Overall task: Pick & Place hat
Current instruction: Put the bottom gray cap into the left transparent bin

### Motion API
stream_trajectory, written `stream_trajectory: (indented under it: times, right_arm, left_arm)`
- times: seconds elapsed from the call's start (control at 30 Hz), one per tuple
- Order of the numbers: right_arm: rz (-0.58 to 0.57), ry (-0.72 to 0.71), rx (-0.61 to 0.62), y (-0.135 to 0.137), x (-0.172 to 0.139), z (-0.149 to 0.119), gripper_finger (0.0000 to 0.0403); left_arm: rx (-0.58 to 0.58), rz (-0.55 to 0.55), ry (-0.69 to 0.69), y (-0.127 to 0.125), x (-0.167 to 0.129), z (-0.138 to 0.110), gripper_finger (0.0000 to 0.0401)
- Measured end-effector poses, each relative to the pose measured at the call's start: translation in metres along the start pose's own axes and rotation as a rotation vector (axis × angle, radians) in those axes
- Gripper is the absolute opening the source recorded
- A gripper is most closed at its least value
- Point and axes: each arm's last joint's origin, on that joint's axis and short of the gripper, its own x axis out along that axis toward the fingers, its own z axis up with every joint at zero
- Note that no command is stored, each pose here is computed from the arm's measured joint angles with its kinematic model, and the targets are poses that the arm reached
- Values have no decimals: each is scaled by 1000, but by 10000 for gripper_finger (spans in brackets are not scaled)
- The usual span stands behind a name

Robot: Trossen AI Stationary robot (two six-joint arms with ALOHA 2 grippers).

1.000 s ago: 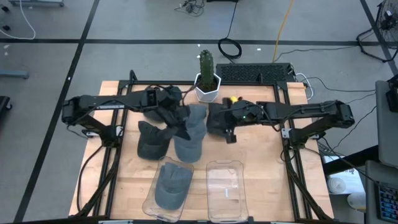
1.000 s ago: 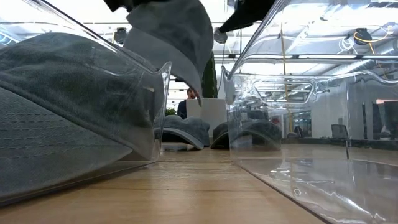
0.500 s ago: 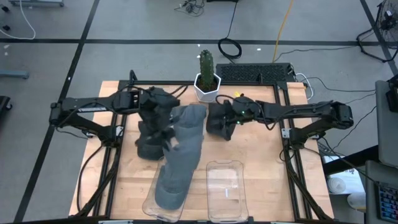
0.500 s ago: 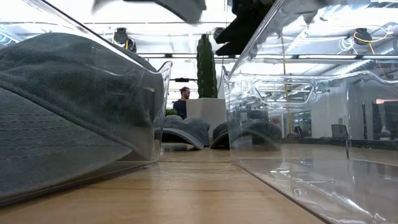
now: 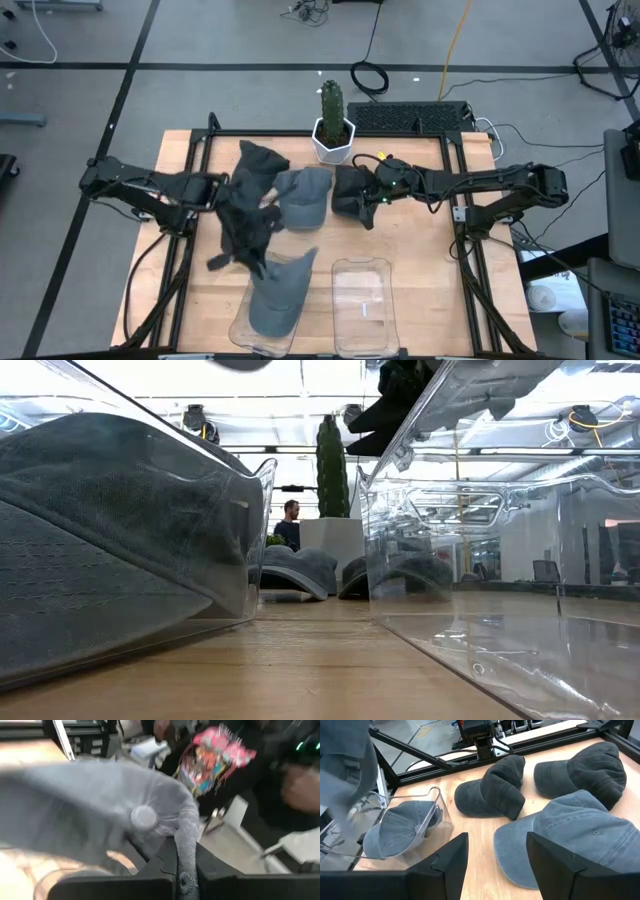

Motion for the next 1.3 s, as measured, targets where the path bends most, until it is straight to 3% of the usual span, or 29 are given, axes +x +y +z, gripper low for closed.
stream_trajectory:
  times: [0.2, 0.6, 0.97, 1.3]
  right_arm:
    - [0, -3, -7, 0, 0, 0, 187]
    - [18, -85, -2, 2, 0, 8, 187]
    - [22, -98, 17, 2, -1, 10, 187]
    - [22, -98, 15, 2, -1, 10, 187]
  left_arm:
    - [39, 10, 28, -18, 36, -17, 7]
    - [64, -3, -67, -20, 78, -66, 7]
    - [64, -1, -98, -11, 85, -97, 7]
    - [3, 77, -68, 4, 83, -118, 7]
